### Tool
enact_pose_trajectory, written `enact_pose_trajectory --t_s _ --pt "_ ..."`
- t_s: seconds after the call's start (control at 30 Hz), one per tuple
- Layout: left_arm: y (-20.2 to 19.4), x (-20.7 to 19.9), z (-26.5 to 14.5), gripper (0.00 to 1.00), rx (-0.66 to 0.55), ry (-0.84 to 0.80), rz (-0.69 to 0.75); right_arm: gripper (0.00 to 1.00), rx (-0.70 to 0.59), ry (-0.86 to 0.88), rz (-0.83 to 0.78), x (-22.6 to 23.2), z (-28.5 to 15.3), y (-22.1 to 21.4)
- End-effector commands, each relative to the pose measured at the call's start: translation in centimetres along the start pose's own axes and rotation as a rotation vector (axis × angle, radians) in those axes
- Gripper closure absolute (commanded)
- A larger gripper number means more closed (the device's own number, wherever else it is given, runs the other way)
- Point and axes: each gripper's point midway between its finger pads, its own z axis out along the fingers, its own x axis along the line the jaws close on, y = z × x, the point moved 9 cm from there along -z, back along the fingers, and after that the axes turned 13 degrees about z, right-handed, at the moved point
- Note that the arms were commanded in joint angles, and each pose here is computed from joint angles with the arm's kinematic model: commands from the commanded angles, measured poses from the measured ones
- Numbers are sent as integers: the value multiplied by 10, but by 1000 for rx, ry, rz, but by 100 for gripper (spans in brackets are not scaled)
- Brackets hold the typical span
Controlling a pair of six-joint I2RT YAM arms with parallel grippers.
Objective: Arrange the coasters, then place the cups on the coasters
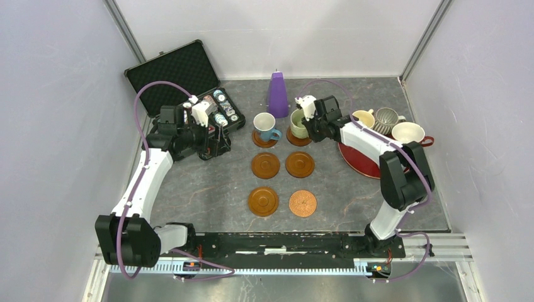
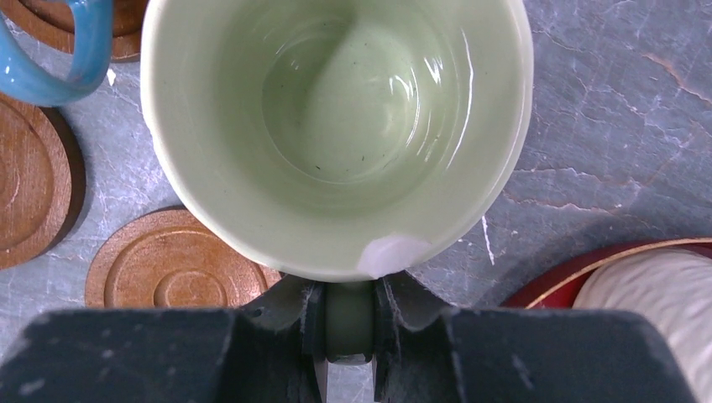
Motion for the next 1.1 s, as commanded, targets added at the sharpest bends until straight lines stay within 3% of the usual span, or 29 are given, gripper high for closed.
enact_pose_trajectory --t_s 0.0,0.4,1.07 --pt "12 3 -4 0 -40 9 31 100 -163 27 28 4 -2 43" --pt "12 4 -2 0 -39 3 30 99 -121 4 34 1 6 32" --pt "11 6 -2 0 -32 18 32 70 -67 -9 33 -7 16 13"
